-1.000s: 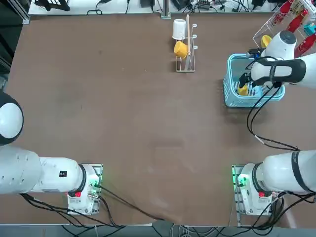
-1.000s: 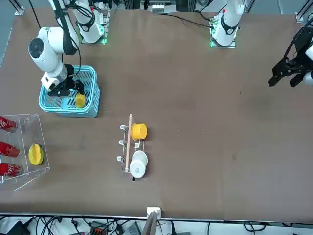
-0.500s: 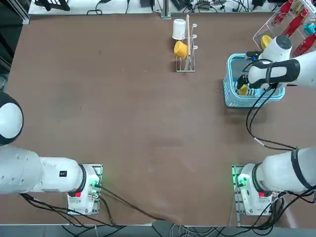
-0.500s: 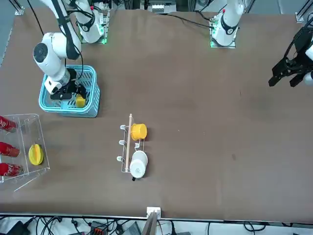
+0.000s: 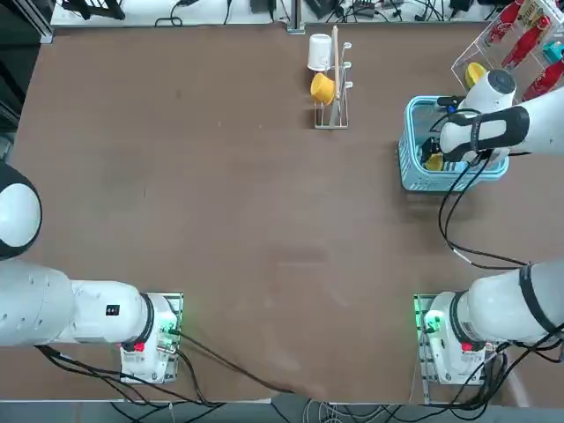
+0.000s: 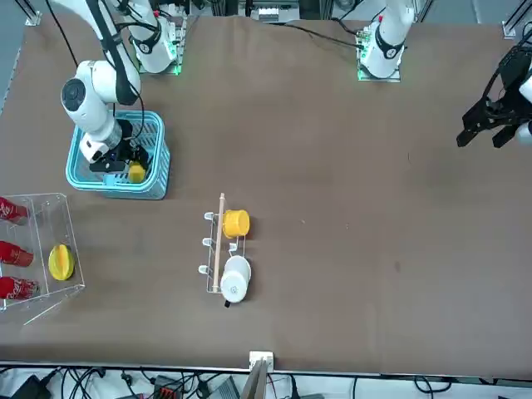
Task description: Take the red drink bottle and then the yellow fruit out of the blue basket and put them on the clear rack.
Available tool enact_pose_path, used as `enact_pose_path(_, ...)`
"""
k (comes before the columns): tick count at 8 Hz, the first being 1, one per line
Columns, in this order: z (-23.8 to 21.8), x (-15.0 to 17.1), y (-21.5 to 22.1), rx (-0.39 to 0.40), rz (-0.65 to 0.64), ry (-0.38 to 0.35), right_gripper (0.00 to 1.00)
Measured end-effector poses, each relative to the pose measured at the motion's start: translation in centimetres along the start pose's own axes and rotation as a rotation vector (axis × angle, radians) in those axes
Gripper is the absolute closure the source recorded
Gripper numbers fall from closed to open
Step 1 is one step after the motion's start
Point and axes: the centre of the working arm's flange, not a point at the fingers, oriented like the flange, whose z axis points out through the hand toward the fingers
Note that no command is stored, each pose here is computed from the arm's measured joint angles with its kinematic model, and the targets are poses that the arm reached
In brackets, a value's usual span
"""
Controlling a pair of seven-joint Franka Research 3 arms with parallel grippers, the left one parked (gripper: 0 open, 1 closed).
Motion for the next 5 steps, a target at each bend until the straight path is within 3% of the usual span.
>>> enact_pose_path(3,0.97,-0.04,-0.01,0.001,0.001,0.005,0.02)
enact_pose_path(5,0.92,0.11,-0.05,0.001,0.031,0.016,0.14)
